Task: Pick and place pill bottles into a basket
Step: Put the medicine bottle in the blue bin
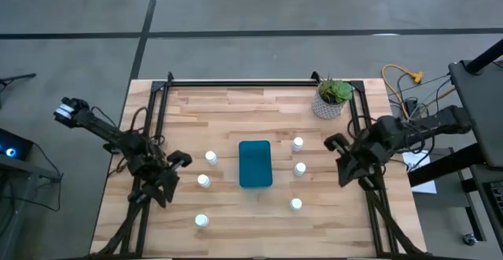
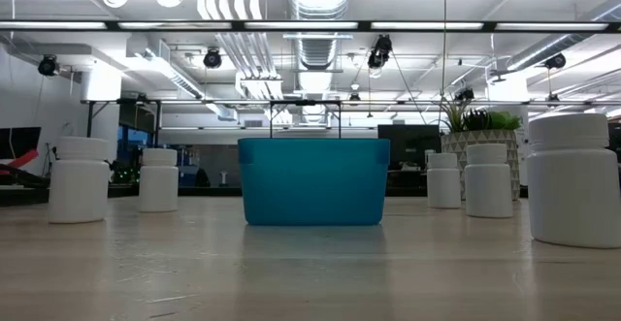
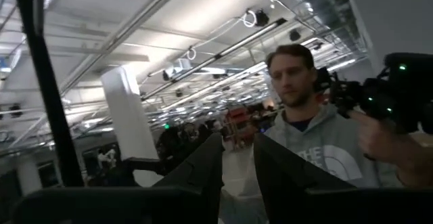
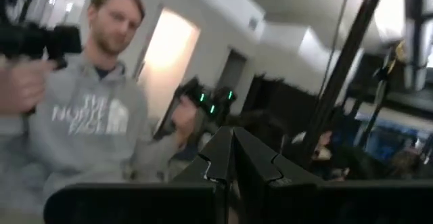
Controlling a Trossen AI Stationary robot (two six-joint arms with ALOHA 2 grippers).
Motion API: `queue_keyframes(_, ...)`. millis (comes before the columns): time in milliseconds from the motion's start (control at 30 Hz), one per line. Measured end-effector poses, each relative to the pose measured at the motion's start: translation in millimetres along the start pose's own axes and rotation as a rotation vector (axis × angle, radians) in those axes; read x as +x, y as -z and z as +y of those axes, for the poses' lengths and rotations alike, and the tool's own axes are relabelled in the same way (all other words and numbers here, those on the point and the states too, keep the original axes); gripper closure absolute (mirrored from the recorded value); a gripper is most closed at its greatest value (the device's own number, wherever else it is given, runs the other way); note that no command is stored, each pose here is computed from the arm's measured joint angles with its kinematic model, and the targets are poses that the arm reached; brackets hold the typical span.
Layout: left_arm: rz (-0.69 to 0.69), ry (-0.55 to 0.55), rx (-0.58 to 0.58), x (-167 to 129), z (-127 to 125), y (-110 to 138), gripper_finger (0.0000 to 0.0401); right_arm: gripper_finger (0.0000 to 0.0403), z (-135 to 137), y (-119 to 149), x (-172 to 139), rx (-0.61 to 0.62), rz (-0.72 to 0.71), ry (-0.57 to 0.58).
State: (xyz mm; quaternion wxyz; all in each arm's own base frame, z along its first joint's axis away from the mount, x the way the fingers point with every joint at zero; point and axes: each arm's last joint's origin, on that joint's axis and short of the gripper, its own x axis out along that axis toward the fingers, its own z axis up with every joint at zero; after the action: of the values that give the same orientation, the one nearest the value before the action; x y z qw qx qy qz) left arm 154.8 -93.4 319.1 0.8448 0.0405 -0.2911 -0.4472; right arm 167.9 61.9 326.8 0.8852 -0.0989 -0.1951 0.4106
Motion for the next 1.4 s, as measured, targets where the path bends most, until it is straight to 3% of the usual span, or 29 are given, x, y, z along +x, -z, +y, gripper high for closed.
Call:
queue_keyframes(133, 0.091, -0.063, 0.010, 8.0, -0.3, 0.3, 0.0331, 0.0394, -5.1, -9.9, 15.6, -0.029, 0.108, 0.107)
queue_keyframes(233, 0.214, -0.204, 0.009, 12.8, 2.1, 2.9, 0.0331, 0.0394, -14.3, -23.4, 24.8, -0.034, 0.214, 0.233)
queue_keyframes(367, 0.363, -0.396, -0.004, 18.3, 6.2, 3.3, 0.0331, 0.0394, -27.6, -40.6, 34.8, 0.051, 0.387, 0.341)
queue_keyframes(500, 0.480, -0.492, -0.007, 22.8, 8.3, 7.2, 0.0331, 0.0394, -37.6, -51.6, 48.0, 0.165, 0.559, 0.312)
queue_keyframes(867, 0.494, -0.546, -0.004, 26.9, 6.3, 2.1, 0.0331, 0.0394, -63.3, -64.8, 87.3, 0.371, 0.971, 0.233)
queue_keyframes(1067, 0.544, -0.560, -0.030, 25.3, 4.1, 6.9, 0.0331, 0.0394, -72.7, -58.5, 108.4, 0.467, 1.171, 0.194)
queue_keyframes(1400, 0.813, -0.623, 0.002, 29.6, 0.1, 19.2, 0.0331, 0.0394, -78.9, -33.0, 143.9, 0.530, 1.427, 0.127)
